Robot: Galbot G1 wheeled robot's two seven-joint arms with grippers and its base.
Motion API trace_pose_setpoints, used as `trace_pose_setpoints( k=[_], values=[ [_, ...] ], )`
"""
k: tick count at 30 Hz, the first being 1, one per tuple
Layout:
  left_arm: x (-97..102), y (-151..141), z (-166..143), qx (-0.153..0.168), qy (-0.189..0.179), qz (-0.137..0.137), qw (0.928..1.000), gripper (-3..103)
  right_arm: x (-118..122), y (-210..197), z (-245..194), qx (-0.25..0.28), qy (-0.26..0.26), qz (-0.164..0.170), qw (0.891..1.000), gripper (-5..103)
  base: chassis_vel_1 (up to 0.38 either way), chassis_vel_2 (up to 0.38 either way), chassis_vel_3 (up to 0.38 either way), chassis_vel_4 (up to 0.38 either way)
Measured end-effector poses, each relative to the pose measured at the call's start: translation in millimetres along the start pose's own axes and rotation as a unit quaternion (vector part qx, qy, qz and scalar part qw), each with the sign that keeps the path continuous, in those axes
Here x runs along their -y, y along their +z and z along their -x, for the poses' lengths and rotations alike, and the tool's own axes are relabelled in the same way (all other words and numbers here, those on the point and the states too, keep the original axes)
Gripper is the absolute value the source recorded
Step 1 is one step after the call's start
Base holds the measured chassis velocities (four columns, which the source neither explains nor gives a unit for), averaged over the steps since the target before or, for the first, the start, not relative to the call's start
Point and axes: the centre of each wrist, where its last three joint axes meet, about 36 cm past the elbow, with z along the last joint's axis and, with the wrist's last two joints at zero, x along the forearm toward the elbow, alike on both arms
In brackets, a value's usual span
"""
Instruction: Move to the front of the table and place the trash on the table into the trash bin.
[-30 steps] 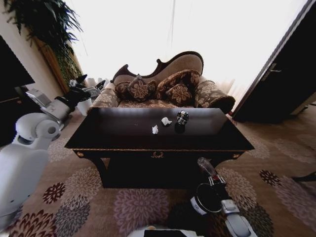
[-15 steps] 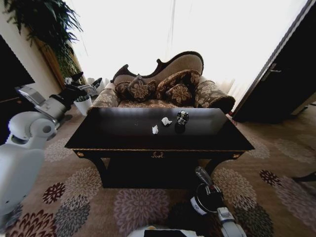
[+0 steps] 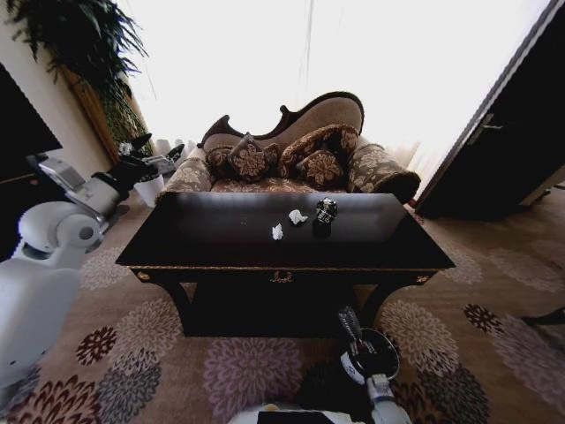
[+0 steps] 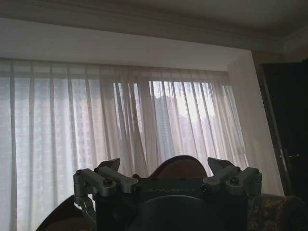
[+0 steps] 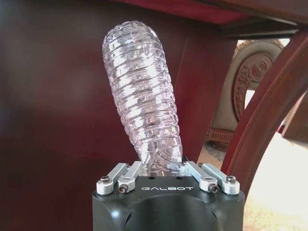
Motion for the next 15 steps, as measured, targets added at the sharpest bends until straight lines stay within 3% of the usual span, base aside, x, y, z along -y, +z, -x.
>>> trace_pose_setpoints(
  k=[3,8,15],
  values=[
    [-0.6,0.6,-0.8,-0.003,0.000,0.001,1.0000,100,-3.9,-1.5,10.8,-0.001,0.008,0.018,1.000,25,0.000,0.000,0.000,0.000],
    [-3.3,-1.2,-1.9,-0.009,-0.001,0.007,0.9999,100,-2.6,-2.7,33.5,0.003,0.013,0.019,1.000,25,0.000,0.000,0.000,0.000],
    [-13.9,-10.7,-5.7,-0.009,-0.009,0.015,0.9998,100,16.4,-12.2,81.1,0.018,0.044,0.020,0.999,25,0.000,0.000,0.000,0.000]
  ],
)
